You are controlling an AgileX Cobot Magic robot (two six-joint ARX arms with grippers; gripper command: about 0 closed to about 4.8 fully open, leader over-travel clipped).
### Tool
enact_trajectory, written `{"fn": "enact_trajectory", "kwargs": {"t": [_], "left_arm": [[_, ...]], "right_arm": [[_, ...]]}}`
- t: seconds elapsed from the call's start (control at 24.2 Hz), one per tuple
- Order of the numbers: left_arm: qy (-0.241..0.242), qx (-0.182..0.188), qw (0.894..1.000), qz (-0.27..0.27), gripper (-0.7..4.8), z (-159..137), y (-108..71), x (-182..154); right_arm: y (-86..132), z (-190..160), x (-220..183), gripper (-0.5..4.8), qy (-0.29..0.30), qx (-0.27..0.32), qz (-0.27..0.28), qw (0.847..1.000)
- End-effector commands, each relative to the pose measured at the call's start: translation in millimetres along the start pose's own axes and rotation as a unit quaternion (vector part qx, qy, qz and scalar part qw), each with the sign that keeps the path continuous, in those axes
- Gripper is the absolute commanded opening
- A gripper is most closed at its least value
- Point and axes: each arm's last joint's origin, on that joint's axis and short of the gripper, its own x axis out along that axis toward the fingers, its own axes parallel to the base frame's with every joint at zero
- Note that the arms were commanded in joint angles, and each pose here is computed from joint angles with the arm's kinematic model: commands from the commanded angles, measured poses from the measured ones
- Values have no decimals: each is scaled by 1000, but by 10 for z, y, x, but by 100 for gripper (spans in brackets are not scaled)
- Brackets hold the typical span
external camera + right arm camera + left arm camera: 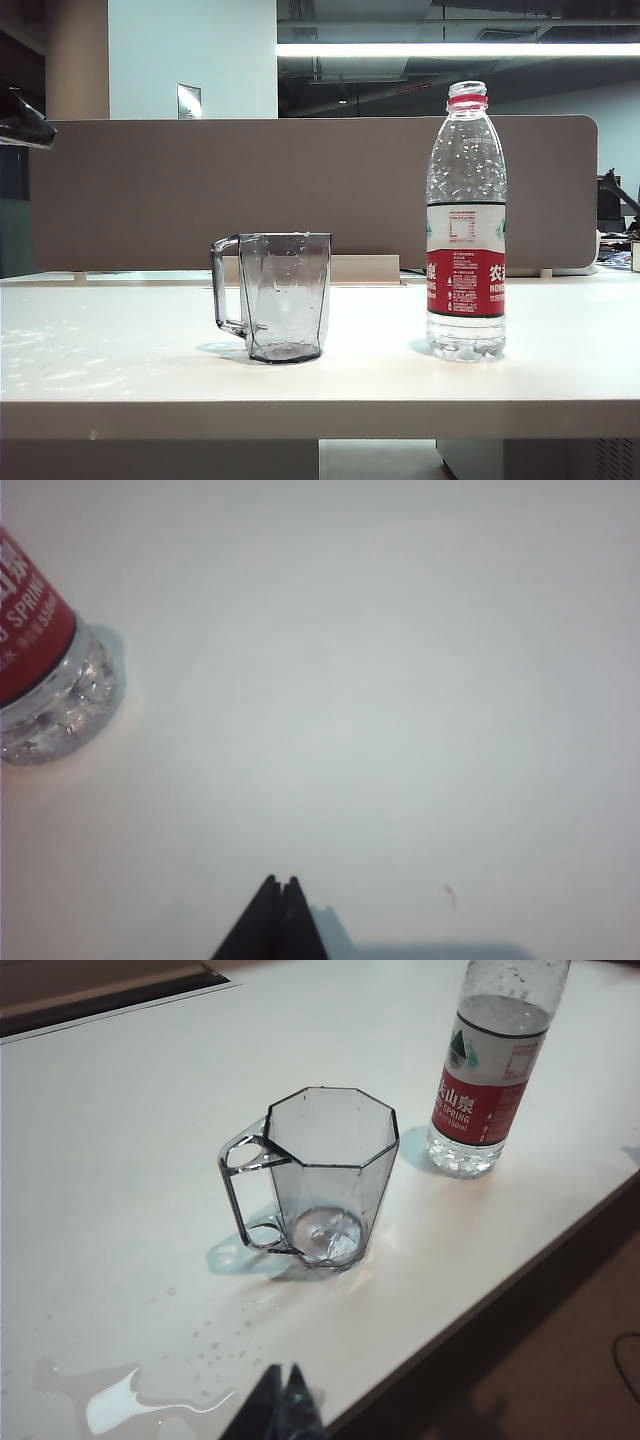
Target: Pick up the mineral water bottle on the table and pour water into the mug until it's half full.
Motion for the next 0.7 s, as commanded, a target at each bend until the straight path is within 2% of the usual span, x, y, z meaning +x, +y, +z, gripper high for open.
{"fn": "enact_trajectory", "kwargs": {"t": [0.04,0.33,0.7], "left_arm": [[-7,-1,1000,0,-1,18,0,-4],[-7,-1,1000,0,-1,18,0,-4],[-6,-1,1000,0,-1,18,0,-4]], "right_arm": [[31,26,15,21,-22,3,23,999],[50,-5,28,21,-6,1,32,999],[143,-45,73,21,11,-11,71,997]]}}
